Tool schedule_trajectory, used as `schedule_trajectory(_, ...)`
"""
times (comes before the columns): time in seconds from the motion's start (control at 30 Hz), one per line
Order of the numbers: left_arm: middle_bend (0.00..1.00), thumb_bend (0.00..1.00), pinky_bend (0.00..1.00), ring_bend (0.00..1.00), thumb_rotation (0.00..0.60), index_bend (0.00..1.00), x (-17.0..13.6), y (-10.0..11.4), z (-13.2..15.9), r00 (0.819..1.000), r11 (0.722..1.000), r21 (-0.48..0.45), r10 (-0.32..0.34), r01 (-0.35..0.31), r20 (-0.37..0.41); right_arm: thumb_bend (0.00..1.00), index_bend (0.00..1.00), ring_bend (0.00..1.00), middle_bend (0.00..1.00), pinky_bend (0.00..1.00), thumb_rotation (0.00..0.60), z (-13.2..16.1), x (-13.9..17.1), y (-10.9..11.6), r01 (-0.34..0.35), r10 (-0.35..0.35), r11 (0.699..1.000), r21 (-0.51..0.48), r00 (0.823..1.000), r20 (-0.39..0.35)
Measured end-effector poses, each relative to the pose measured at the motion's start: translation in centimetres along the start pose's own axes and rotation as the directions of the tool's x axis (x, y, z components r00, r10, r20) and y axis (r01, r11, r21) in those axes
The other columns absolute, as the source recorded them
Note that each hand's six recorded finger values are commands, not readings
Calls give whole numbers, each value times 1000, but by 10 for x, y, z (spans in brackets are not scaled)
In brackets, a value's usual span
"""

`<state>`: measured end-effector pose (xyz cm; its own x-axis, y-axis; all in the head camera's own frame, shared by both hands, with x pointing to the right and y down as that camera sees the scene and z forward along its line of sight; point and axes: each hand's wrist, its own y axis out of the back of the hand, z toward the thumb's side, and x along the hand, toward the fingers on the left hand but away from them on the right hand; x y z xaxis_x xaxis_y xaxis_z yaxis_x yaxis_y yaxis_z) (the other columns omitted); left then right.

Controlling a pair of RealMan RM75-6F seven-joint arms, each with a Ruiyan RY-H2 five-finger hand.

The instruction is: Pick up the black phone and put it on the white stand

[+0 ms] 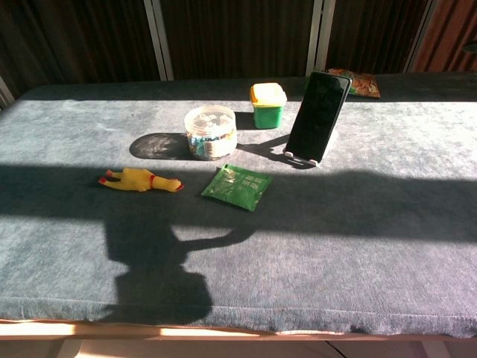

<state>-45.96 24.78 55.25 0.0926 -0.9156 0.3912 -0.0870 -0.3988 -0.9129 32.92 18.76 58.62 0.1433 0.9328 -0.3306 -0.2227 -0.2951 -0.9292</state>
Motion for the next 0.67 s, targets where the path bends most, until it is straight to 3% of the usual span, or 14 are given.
schedule_trajectory(0.23,0,384,0,0,600,0,3,-8,-1,999,999,24,-29,30,-29,241,0,0,0,28,600,-55,47,-10,15,12,982,-189,991,137)
schedule_trajectory(0.4,0,385,0,0,600,0,8,-10,-2,998,999,34,-32,34,-47,241,0,0,0,18,600,-79,59,-20,9,25,981,-195,986,167)
schedule_trajectory(0.67,0,385,0,0,600,0,7,-9,2,999,999,36,-27,28,-36,240,0,0,0,13,600,-89,60,-23,-9,48,978,-210,982,182)
